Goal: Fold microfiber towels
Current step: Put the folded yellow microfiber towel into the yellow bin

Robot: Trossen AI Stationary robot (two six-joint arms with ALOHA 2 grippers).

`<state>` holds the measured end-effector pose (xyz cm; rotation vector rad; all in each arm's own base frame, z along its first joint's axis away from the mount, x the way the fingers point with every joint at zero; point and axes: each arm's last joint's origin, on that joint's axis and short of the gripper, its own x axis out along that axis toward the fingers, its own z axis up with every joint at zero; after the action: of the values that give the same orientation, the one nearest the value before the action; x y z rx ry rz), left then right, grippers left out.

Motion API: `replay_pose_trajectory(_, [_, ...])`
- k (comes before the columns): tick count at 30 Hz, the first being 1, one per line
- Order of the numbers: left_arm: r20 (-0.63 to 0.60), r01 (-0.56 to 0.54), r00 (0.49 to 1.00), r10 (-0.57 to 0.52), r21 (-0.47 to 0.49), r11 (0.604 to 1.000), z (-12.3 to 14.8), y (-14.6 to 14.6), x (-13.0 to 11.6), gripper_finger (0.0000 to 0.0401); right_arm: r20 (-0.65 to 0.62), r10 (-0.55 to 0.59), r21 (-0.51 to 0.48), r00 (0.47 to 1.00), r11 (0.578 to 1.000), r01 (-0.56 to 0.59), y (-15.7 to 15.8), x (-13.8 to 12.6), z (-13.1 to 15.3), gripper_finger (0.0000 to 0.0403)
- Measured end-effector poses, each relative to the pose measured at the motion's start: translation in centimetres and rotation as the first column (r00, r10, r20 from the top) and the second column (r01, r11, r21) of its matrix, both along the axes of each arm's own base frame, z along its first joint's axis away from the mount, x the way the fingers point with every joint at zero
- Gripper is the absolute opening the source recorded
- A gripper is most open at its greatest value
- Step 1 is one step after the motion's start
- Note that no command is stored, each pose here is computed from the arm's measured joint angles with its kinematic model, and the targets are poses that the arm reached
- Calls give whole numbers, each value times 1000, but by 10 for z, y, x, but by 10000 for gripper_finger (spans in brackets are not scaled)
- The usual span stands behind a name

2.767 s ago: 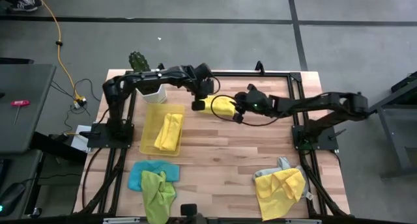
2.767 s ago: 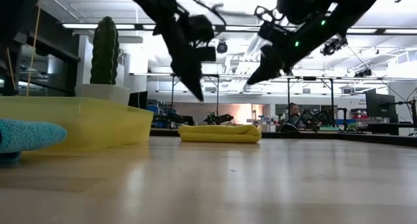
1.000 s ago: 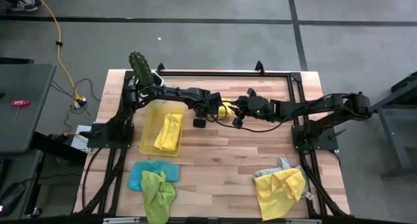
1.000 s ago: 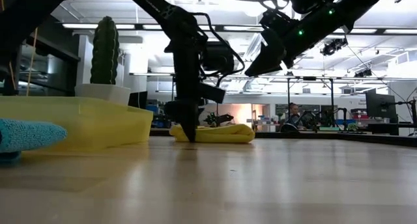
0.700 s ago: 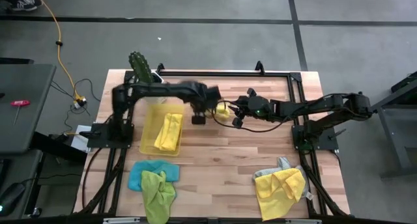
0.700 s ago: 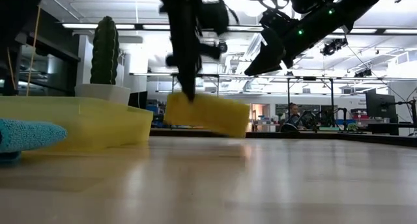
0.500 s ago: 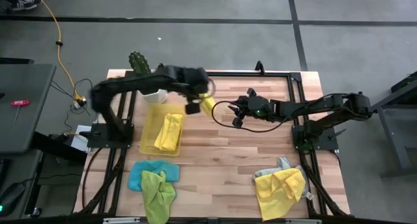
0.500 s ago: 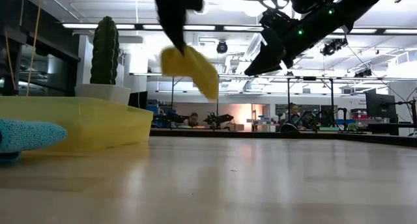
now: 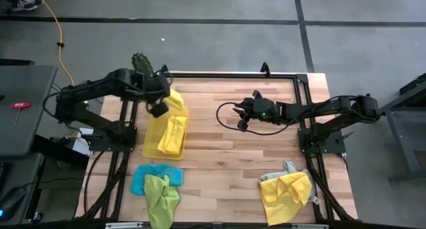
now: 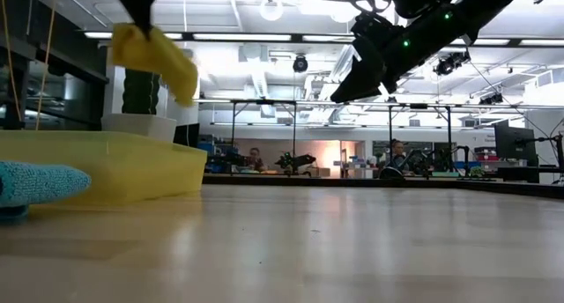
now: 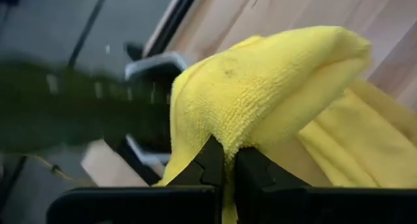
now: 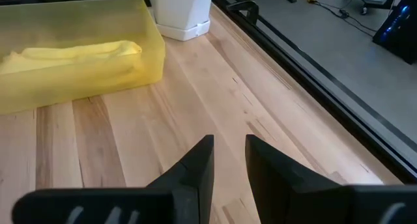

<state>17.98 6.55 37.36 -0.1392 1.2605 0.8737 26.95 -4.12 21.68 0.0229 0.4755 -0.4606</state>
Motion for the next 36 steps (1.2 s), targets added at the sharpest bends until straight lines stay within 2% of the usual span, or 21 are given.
replay_pose_trajectory(5, [-2, -13, 1000, 13, -33, 999, -23, -15, -12, 0, 0, 0, 0, 1000, 1000, 0, 0, 0, 0, 78])
replay_pose_trajectory(10, [26, -12, 1000, 13, -35, 999, -49, -21, -7, 0, -2, 1, -4, 1000, 1000, -1, 0, 0, 0, 78])
replay_pose_trajectory(13, [-15, -10, 1000, 9, -54, 998, -62, -24, -7, 0, -3, 2, -6, 1000, 1000, -2, 0, 0, 0, 78])
replay_pose_trajectory(16, [-45, 1, 999, -3, -36, 999, -75, -26, -4, 0, -2, 3, -6, 1000, 1000, -3, 0, 0, 0, 78])
replay_pose_trajectory(22, [-1, 28, 1000, -28, -18, 999, -91, -27, 4, 0, -3, 3, -6, 1000, 1000, -3, 0, 0, 0, 79])
replay_pose_trajectory(29, [-19, 18, 1000, -17, 59, 998, -109, -26, 7, 0, -2, 3, -7, 1000, 1000, -3, 0, 0, 0, 78])
replay_pose_trajectory(36, [26, 6, 1000, -7, 50, 999, -141, -30, 9, 0, -2, 3, -7, 1000, 1000, -3, 0, 0, 0, 78])
